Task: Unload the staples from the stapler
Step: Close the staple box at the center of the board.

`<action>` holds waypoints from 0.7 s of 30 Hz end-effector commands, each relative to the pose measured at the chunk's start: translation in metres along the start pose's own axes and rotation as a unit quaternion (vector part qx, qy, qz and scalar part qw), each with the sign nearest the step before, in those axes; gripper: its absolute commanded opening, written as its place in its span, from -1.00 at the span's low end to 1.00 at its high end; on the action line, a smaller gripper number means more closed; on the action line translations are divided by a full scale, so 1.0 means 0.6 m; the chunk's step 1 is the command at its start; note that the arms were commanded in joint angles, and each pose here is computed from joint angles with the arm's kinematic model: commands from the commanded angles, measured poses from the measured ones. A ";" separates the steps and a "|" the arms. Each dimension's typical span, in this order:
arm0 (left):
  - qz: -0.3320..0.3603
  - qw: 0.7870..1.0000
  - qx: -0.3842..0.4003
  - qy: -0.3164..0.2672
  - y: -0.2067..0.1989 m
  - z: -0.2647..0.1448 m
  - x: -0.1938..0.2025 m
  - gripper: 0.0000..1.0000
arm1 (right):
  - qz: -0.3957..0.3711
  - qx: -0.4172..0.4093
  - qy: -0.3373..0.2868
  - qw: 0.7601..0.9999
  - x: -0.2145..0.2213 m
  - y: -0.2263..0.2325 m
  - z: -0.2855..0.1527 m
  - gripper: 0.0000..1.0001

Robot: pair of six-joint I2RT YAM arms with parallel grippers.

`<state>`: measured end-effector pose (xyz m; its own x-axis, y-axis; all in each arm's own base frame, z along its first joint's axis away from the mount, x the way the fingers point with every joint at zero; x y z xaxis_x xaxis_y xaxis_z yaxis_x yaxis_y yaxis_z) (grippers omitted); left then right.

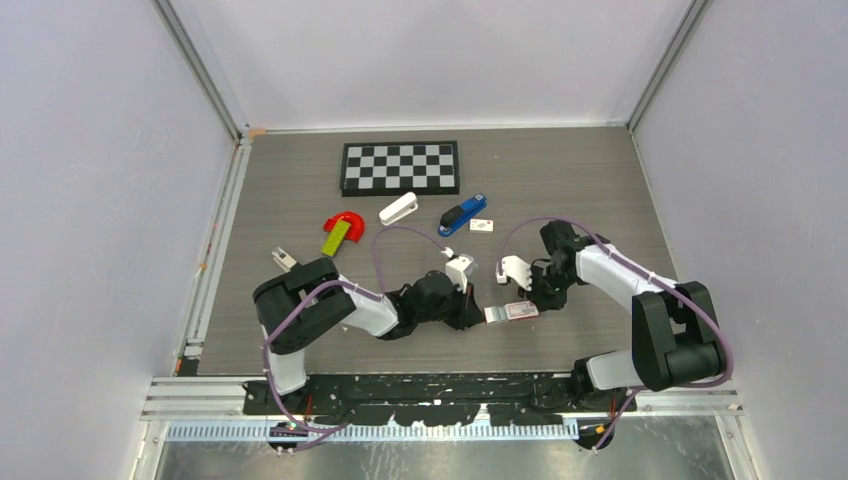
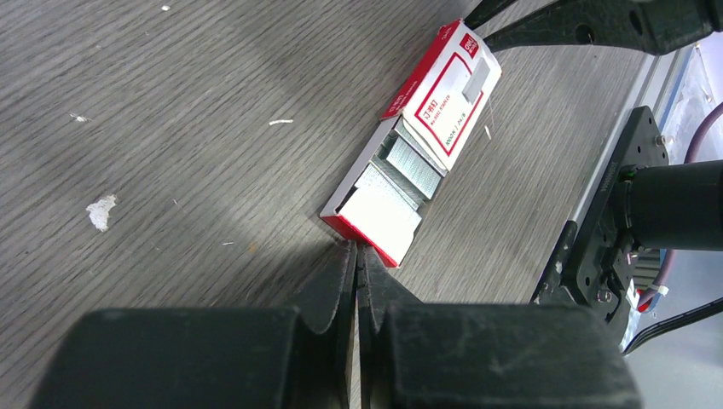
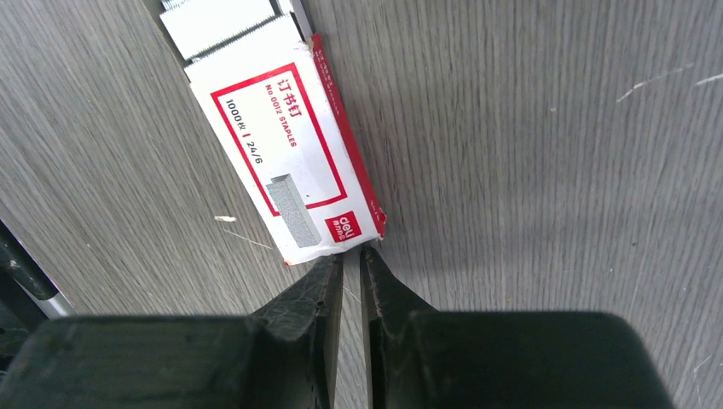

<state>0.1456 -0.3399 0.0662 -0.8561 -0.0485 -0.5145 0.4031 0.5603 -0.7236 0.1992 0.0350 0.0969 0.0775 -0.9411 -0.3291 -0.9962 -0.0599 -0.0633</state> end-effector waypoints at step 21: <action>-0.011 0.998 -0.058 -0.034 0.016 -0.024 -0.002 -0.72 | 0.056 0.021 0.030 0.998 -0.002 -0.017 0.000 -0.52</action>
<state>0.1453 -0.3388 0.0675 -0.8586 -0.0760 -0.5070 0.3793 0.5712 -0.7279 0.1999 0.0416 0.0980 0.0090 -0.9541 -0.2995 -0.9997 -0.0022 -0.0229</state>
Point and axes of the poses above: each gripper's point midway between its finger pads, its own z axis out along the fingers, its own y axis along the line the jaws close on, x = y × z, the point moved 9 cm from there along -z, back along the fingers, and after that the axes turned 15 degrees about -z, right-handed, at the moved point
